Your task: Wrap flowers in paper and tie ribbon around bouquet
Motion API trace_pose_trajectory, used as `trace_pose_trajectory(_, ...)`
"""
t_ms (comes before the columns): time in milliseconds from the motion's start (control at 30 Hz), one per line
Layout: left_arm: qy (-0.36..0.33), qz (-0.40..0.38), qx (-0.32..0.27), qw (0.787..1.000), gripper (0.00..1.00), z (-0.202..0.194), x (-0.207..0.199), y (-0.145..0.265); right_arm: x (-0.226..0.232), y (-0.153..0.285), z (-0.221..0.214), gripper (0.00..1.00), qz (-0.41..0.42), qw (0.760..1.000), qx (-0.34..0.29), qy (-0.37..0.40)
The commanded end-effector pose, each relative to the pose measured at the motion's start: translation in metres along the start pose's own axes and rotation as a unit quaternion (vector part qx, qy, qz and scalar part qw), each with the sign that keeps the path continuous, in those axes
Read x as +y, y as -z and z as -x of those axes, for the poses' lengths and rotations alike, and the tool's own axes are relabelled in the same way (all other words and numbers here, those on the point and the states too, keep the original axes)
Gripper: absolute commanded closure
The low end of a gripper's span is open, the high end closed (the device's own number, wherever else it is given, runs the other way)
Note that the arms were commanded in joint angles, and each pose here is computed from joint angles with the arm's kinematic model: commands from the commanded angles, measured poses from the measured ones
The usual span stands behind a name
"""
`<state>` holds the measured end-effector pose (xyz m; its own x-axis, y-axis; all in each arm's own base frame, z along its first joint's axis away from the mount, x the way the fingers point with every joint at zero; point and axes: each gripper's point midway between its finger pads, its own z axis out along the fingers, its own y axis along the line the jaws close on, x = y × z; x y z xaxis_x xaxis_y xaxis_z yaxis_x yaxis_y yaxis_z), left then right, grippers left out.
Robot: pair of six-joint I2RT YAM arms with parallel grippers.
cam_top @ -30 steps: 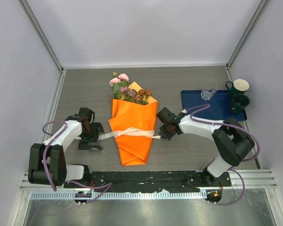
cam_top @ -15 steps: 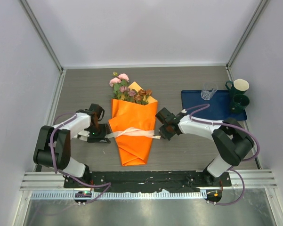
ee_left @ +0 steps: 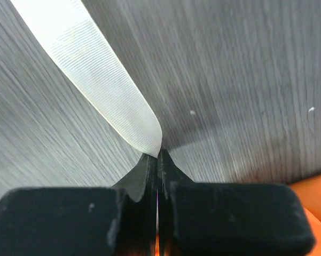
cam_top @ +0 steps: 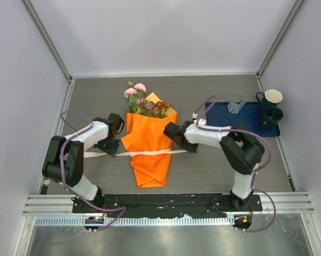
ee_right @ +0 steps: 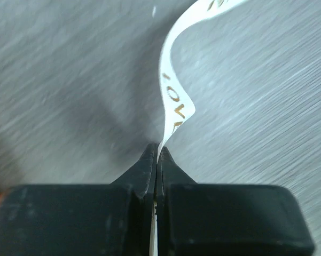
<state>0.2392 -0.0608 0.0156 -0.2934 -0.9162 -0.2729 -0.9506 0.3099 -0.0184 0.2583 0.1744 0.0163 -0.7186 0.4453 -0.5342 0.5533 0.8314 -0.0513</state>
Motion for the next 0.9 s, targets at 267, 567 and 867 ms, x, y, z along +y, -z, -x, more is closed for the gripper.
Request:
trace_pose_trajectory(267, -0.121, 0.177, -0.226, 0.95, 1.0, 0.119, 0.056, 0.04, -0.101, 0.002, 0.067, 1.0, -0.288, 0.931, -0.167, 0.149)
trace_pose_trajectory(567, 0.053, 0.196, -0.116, 0.972, 0.99, 0.152, 0.121, 0.002, -0.164, -0.032, 0.048, 1.0, -0.213, 0.975, 0.013, -0.065)
trace_pose_trajectory(867, 0.15, 0.207, -0.096, 0.962, 0.99, 0.176, 0.153, -0.005, -0.192, -0.055, 0.053, 1.0, -0.176, 0.969, 0.055, -0.166)
